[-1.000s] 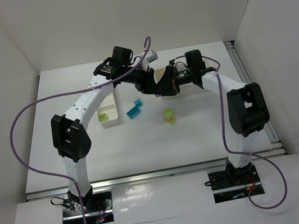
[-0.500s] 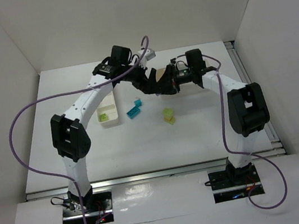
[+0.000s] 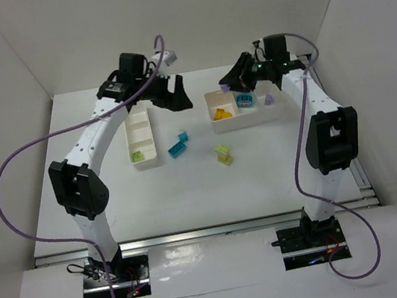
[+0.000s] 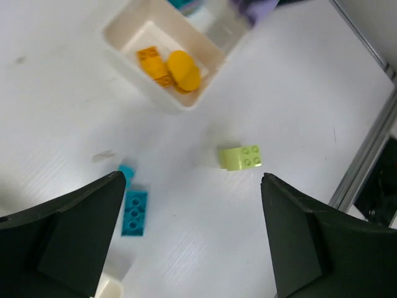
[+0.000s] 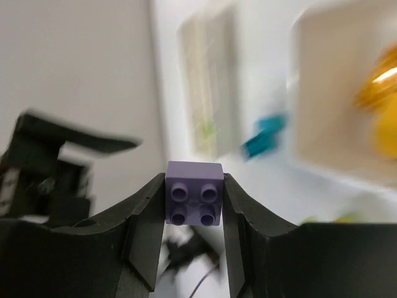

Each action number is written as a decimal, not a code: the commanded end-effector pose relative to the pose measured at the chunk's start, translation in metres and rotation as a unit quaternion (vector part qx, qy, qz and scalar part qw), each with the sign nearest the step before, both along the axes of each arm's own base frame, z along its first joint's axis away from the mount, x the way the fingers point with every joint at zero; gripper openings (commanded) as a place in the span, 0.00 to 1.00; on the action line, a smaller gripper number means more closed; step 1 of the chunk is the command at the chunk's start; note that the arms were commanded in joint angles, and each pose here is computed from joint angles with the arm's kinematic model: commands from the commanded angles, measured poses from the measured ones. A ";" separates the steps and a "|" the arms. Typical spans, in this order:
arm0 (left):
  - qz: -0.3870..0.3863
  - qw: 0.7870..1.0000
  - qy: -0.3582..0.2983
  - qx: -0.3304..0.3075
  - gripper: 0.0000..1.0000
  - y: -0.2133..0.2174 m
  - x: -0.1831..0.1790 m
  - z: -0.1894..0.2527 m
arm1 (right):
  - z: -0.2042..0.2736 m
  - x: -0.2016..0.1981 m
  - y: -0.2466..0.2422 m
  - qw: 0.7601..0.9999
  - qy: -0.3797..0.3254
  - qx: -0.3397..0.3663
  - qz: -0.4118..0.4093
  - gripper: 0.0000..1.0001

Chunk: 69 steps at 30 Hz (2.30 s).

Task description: Sort the legos into containers by color

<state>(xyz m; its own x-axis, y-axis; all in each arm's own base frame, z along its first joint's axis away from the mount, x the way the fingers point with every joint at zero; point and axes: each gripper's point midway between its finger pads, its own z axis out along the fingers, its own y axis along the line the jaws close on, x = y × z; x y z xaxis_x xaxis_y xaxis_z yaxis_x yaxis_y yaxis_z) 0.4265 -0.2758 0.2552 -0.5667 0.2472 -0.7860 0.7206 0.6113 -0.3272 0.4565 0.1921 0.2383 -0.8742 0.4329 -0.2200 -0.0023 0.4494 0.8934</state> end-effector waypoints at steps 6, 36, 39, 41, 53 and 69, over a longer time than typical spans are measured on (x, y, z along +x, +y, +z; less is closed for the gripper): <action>0.124 0.986 0.109 0.020 0.89 0.059 -0.005 -0.027 | -0.007 0.061 -0.154 0.877 -0.054 -0.390 -0.277 0.16; 0.277 0.919 0.235 0.151 0.90 0.066 0.008 -0.156 | -0.077 0.070 -0.214 0.804 0.001 -0.508 -0.309 0.65; 0.281 0.918 0.232 0.155 0.90 0.068 0.009 -0.156 | -0.048 0.075 -0.189 0.827 -0.053 -0.478 -0.290 0.60; 0.280 0.923 0.214 0.157 0.90 0.071 0.011 -0.146 | -0.028 0.070 -0.134 0.860 -0.117 -0.445 -0.220 0.60; 0.369 0.912 0.169 0.054 0.90 0.149 0.008 -0.060 | -0.054 -0.004 0.098 0.894 -0.196 -0.402 0.026 0.73; 0.424 0.886 0.186 0.035 0.91 0.187 0.006 -0.062 | -0.163 0.004 0.163 0.870 -0.136 -0.465 0.093 0.86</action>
